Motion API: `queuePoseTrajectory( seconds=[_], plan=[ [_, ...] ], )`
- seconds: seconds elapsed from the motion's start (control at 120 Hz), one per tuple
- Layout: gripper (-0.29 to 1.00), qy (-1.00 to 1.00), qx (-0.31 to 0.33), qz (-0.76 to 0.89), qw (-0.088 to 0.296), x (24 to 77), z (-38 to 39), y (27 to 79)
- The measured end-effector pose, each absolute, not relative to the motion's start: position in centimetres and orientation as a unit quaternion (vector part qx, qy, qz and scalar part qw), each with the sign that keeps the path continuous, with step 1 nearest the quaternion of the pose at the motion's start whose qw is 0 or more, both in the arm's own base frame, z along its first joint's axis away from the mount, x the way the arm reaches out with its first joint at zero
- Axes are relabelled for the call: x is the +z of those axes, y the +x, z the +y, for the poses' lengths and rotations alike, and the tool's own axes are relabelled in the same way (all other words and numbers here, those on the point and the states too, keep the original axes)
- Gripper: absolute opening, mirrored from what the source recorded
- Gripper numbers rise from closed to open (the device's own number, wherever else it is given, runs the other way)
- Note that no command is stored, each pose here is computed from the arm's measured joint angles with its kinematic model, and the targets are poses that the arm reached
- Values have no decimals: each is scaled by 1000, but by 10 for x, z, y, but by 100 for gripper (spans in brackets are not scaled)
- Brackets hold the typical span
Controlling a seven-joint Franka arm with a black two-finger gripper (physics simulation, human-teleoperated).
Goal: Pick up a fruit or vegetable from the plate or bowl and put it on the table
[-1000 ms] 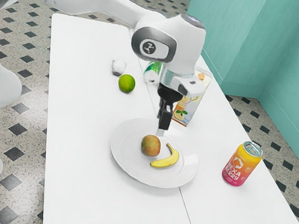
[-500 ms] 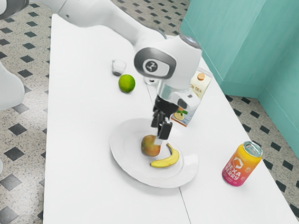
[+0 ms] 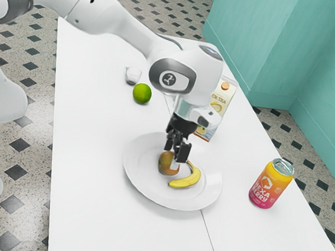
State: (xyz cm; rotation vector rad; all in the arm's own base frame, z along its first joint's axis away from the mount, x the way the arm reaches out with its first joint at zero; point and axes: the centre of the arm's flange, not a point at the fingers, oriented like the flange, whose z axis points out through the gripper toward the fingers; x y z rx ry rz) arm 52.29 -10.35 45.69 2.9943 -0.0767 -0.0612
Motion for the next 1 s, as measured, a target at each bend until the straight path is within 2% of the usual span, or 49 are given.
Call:
queuePoseTrajectory(
  seconds=[0.617,0.742,0.9,1.0],
  plan=[
    [68,999,2,-4,54,430,-101,529],
    [50,999,0,3,54,427,-96,529],
    [40,998,-27,16,53,429,-80,527],
    [36,998,-31,17,59,462,-71,534]
  ],
)
